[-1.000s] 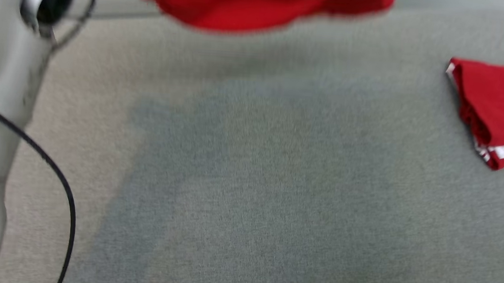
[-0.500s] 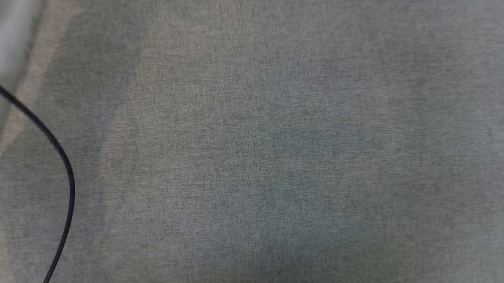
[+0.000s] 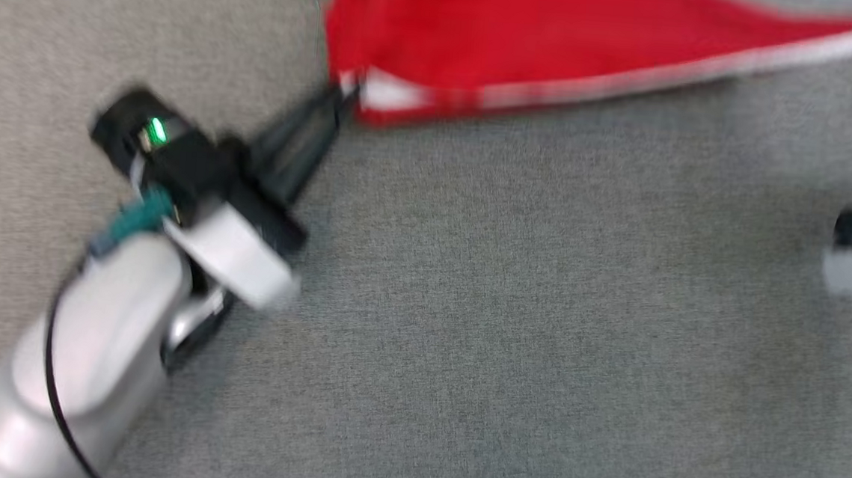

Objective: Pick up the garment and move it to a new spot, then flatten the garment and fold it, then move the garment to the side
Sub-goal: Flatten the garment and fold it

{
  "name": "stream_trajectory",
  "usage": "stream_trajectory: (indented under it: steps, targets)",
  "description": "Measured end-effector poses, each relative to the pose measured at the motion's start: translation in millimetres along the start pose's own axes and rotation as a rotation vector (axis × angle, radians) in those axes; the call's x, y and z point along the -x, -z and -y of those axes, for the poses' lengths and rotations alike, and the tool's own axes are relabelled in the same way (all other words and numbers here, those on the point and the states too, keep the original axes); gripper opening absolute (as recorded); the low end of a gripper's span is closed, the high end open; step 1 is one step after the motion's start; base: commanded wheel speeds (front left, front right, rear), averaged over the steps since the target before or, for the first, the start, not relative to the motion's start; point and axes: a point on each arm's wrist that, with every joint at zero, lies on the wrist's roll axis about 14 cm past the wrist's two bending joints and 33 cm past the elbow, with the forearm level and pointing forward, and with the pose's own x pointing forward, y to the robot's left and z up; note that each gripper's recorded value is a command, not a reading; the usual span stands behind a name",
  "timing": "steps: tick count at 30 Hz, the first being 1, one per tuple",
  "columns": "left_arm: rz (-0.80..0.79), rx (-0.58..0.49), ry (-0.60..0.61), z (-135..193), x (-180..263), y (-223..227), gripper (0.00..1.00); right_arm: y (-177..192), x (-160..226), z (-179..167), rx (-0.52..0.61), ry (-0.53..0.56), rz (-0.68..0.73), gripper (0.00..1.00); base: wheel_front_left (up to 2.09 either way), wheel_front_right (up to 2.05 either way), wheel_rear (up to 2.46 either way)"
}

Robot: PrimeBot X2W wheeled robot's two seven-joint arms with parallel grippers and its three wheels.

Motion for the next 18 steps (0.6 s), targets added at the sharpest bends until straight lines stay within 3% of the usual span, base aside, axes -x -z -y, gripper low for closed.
stream_trajectory:
  steps: [9,18]
  targets:
    - [-0.108,-0.02,0.044,61,79,11,0.0,7,90,-14,-0.12,0.048,-0.084,0.0,0.0,0.0,0.0]
    - [-0.116,0.011,0.016,107,126,-4,0.0,-12,159,-17,-0.103,0.079,-0.091,0.0,0.0,0.0,0.0]
